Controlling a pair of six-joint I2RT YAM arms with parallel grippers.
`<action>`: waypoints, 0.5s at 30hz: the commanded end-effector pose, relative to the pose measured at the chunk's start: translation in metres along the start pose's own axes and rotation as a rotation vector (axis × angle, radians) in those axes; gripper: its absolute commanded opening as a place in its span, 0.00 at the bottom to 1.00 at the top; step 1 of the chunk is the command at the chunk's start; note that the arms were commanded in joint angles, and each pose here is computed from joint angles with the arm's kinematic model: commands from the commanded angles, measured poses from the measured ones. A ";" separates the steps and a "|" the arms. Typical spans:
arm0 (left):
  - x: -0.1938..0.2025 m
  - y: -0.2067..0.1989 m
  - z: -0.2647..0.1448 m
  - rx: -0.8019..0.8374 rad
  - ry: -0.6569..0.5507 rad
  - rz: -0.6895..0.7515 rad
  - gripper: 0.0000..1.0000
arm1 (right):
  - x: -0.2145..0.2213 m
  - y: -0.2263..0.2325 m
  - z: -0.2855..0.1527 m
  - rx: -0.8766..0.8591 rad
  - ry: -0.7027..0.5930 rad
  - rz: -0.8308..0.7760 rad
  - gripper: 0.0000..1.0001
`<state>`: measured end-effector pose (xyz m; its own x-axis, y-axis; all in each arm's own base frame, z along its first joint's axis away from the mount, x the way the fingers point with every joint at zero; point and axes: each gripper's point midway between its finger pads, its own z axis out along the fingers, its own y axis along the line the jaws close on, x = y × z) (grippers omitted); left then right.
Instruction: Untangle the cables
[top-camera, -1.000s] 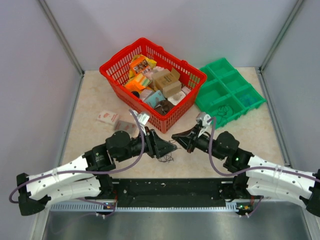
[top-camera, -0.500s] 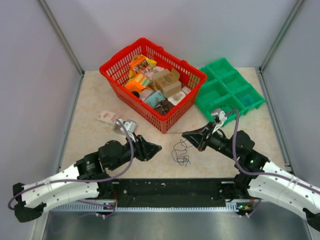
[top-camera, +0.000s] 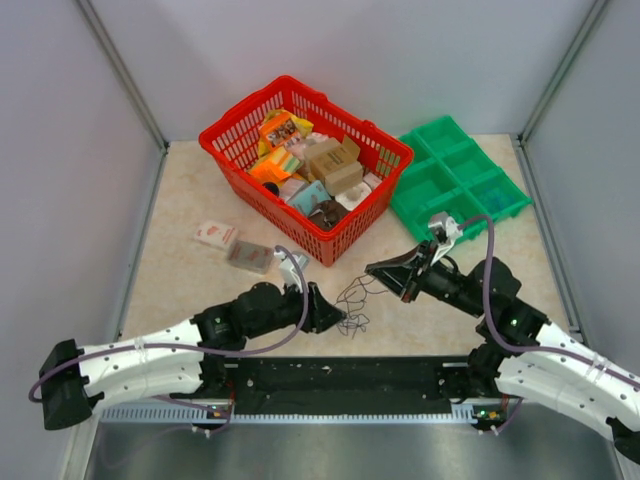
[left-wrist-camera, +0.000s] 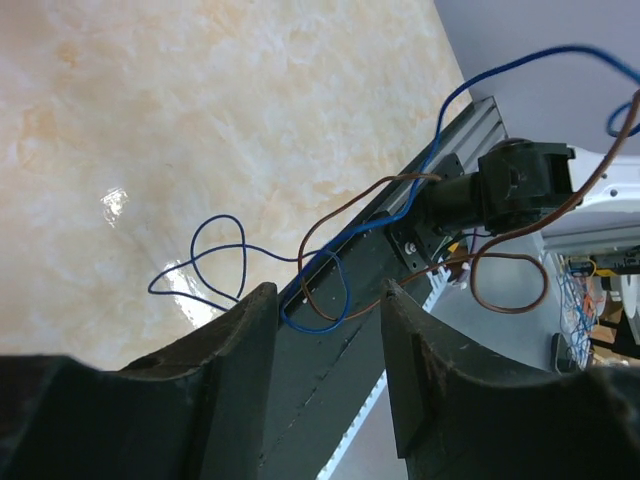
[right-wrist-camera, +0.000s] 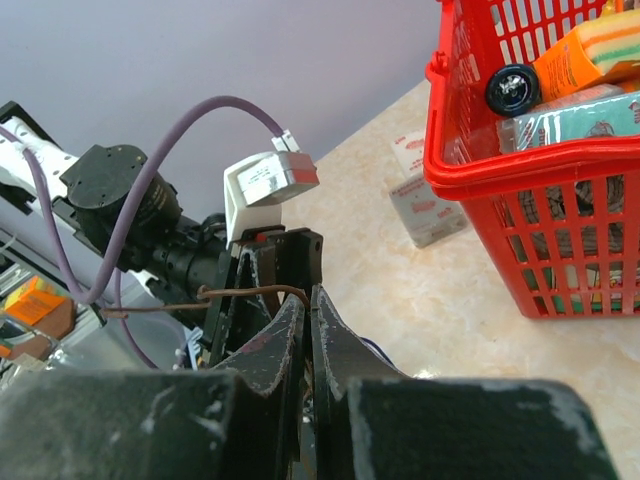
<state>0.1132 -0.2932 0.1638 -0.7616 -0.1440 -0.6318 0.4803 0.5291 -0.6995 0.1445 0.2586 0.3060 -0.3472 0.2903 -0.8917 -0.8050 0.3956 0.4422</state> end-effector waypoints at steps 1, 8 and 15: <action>-0.026 -0.012 0.002 0.032 -0.106 -0.041 0.50 | -0.024 0.016 0.000 -0.054 -0.055 0.004 0.00; -0.025 -0.003 0.016 0.041 -0.069 -0.106 0.44 | -0.025 0.022 -0.003 -0.081 -0.061 0.015 0.00; -0.015 -0.033 0.028 0.201 0.014 -0.103 0.44 | -0.028 0.021 -0.006 -0.067 -0.072 0.006 0.00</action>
<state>0.1329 -0.3106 0.1564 -0.8120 -0.1920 -0.5512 0.4027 0.4992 -0.7672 0.1366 0.2589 0.3098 -0.3658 0.2948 -0.8828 -0.8139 0.3587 0.4570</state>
